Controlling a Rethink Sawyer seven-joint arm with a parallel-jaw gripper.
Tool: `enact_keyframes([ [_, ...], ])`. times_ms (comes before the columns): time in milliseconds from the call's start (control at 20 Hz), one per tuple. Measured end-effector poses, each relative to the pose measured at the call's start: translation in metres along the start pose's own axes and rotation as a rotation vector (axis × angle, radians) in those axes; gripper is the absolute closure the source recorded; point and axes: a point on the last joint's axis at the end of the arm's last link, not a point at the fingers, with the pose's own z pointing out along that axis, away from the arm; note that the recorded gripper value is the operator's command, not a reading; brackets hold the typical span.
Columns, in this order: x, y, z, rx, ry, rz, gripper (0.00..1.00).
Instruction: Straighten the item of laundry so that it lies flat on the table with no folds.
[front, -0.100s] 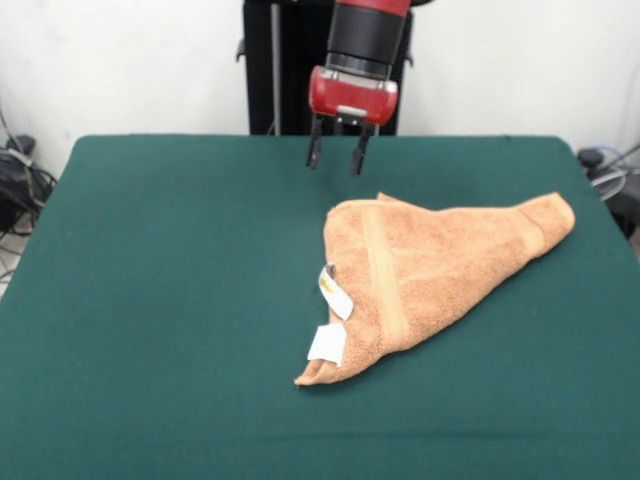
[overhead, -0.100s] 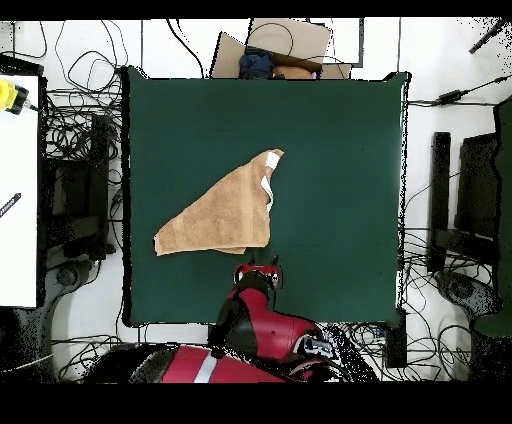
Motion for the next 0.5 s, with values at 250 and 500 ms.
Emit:
enact_keyframes([
  [250, 0.012, 0.009, 0.004, 0.008, -0.021, -0.040, 0.00],
  [500, 0.024, 0.012, 0.009, 0.018, -0.052, -0.062, 0.00],
])
